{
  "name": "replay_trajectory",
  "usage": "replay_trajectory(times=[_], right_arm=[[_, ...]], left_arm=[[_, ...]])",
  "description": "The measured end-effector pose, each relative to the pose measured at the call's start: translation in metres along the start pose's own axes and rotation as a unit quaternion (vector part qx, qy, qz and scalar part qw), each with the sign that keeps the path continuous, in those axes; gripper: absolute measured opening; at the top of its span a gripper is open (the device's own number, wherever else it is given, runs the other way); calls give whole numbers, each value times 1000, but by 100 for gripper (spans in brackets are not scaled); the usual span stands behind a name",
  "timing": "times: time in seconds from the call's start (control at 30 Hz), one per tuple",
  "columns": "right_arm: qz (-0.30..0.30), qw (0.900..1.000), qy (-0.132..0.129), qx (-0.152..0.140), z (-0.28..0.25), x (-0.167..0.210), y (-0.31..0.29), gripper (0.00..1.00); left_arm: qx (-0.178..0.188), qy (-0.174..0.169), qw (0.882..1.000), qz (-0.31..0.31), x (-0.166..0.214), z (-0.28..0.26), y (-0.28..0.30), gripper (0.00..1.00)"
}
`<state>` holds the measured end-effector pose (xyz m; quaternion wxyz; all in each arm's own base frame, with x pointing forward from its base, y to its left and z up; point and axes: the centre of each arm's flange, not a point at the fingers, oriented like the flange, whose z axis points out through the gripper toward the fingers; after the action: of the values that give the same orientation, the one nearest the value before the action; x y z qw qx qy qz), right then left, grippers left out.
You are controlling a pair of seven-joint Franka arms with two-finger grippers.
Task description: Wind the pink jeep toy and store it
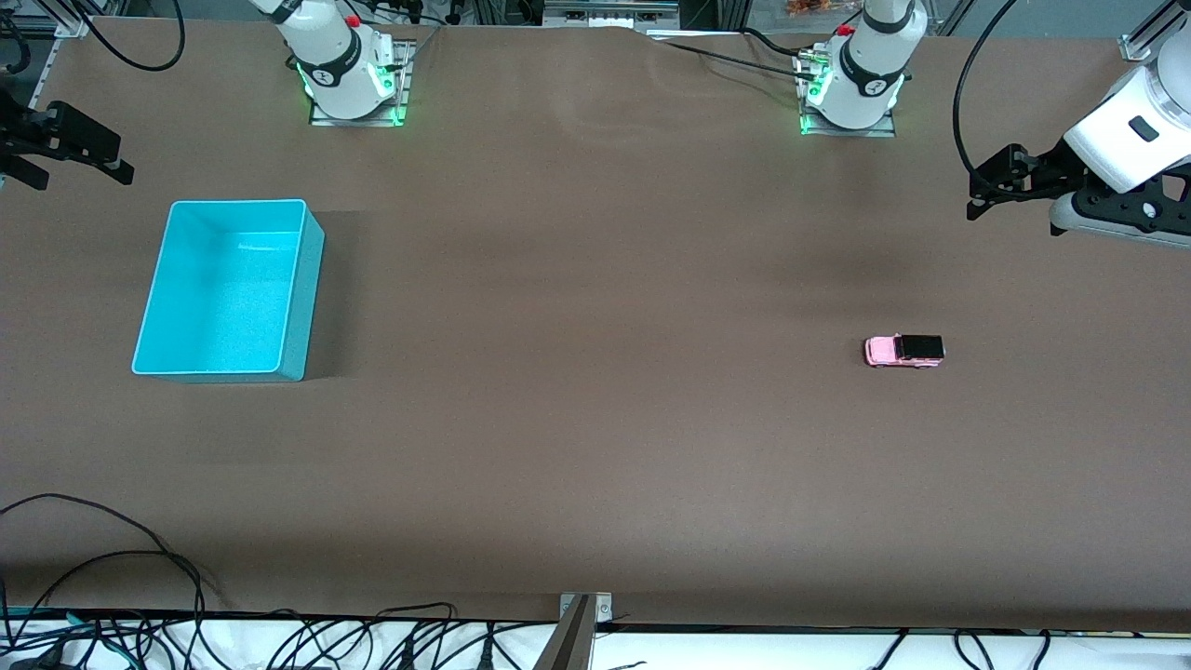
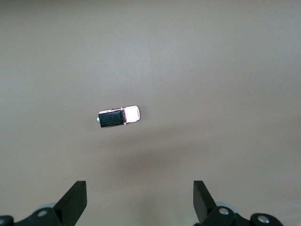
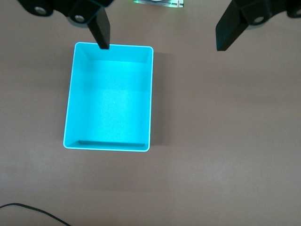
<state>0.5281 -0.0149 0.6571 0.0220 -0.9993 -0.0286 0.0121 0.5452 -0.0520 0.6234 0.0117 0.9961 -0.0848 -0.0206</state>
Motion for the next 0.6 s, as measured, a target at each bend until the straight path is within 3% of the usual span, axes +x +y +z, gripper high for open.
replay_trajectory(times=[0.6], right_arm=[[-4, 1000, 27, -3, -4, 7, -3, 100]], left_arm=[[0, 0, 1000, 0, 0, 0, 0, 100]])
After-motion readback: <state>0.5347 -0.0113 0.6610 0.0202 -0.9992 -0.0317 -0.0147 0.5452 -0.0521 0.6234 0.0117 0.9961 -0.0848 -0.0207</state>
